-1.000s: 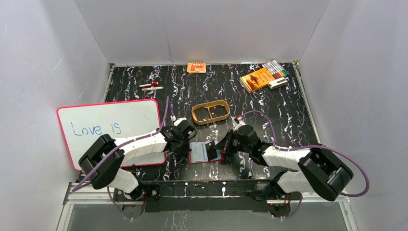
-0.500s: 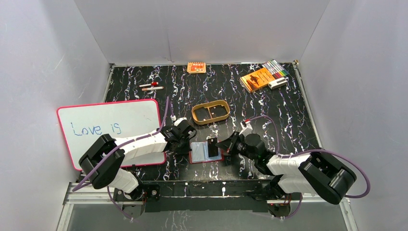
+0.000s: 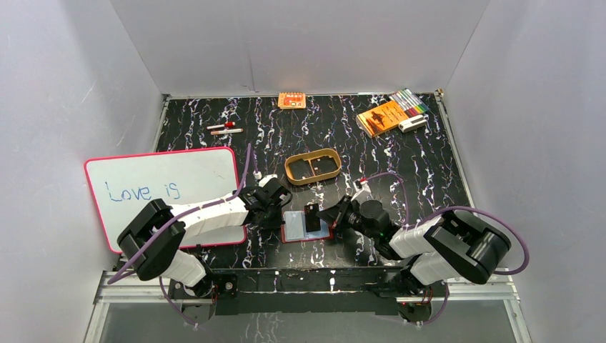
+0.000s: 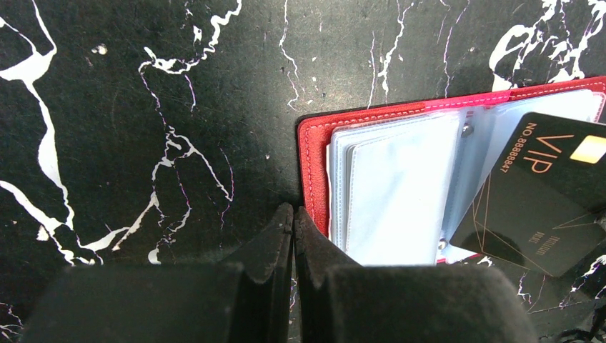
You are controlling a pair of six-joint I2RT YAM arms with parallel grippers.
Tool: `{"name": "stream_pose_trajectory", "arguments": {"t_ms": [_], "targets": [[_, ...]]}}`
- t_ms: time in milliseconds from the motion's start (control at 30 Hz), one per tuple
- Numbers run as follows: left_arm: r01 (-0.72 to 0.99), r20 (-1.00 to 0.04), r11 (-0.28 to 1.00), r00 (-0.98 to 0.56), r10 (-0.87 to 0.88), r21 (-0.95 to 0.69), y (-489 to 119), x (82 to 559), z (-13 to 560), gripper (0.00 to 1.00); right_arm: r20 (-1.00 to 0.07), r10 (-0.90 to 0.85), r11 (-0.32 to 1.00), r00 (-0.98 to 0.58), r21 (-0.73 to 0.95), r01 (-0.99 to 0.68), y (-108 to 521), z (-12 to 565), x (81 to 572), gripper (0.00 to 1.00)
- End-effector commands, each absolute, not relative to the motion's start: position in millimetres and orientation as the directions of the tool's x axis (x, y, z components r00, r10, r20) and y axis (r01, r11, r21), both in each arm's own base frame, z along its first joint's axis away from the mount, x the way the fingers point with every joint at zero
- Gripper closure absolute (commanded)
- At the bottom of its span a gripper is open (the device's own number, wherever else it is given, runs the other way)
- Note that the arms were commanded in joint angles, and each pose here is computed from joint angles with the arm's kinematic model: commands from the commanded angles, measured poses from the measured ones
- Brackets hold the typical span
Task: Put the credit cards into the card holder
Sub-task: Insert the credit card into the card holder.
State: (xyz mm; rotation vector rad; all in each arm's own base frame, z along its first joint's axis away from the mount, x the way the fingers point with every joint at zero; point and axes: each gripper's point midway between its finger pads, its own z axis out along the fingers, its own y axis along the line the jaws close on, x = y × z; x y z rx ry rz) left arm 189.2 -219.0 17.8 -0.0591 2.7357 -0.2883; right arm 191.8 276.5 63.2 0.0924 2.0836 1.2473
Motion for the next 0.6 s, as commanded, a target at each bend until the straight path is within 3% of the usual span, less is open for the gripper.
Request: {"name": "stream_pose_trajectory", "arguments": {"t_ms": [0, 567], "targets": [[-0.004, -0.365, 0.981, -0.928, -0.075, -0.192, -217, 188, 15, 0.99, -0.553, 0.443, 0.501, -0.705, 0.805, -0.317, 281, 83, 202, 1.00], [-0.010, -0.366, 0.981, -0.927, -0.082, -0.193, -215, 187, 15, 0.99, -0.474, 0.432, 0.452, -0.767, 0.850, -0.270, 293, 78, 195, 1.00]]}}
